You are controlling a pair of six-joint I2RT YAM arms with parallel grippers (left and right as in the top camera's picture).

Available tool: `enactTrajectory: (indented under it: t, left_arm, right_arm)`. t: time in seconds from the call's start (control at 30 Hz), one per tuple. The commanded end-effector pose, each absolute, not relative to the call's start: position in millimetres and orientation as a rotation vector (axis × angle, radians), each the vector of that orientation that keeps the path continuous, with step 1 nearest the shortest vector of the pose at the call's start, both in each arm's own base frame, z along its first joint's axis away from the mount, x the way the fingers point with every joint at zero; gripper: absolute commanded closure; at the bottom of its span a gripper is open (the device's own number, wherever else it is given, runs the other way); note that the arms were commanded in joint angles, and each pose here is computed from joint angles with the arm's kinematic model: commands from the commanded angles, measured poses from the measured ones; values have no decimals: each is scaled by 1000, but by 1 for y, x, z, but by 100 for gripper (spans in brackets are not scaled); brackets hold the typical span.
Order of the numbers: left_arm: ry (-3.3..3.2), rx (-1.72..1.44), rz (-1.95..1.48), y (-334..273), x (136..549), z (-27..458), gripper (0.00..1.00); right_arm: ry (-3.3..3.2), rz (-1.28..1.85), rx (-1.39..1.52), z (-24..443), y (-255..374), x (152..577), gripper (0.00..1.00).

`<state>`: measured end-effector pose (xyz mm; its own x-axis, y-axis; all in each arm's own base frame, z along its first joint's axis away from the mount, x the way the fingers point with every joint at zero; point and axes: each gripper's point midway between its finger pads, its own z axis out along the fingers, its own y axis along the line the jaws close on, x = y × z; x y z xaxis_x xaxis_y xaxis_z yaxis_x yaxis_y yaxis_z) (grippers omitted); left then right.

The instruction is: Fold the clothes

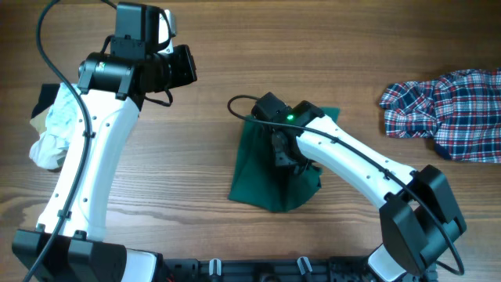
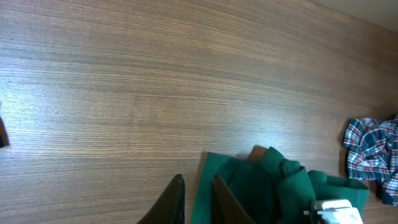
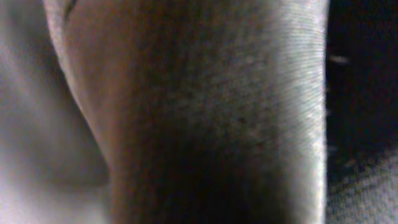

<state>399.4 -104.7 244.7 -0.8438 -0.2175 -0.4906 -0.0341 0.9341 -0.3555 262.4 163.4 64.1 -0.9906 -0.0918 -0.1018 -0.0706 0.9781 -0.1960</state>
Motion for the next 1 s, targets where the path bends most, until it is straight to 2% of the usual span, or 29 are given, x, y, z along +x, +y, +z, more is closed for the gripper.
enactTrajectory:
  t: [0.0, 0.23, 0.37, 0.57, 0.73, 0.83, 0.87, 0.97]
  left_arm:
    - [2531, -161, -458, -104, 398, 251, 85]
    - [2534, -161, -458, -104, 397, 250, 85]
    - [2533, -161, -458, -104, 397, 251, 85]
    - [2533, -161, -458, -104, 397, 251, 85]
    - [2536, -161, -458, -104, 397, 250, 85]
    - [2547, -164, -455, -104, 395, 248, 85]
    - [2550, -164, -455, -104, 394, 248, 85]
    - [2551, -164, -454, -104, 394, 248, 85]
  right_arm:
    - [2927, -345, 31, 79, 157, 274, 95]
    - [2806, -770, -29, 103, 68, 305, 94]
    - [2775, -877, -41, 129, 33, 324, 95]
    - [2803, -792, -254, 131, 60, 327, 94]
    - [2865, -758, -425, 90, 109, 316, 92]
    - [2962, -751, -419, 59, 120, 305, 92]
    - [3009, -725, -418, 49, 124, 299, 90]
    - [3044, -743, -370, 39, 123, 295, 56]
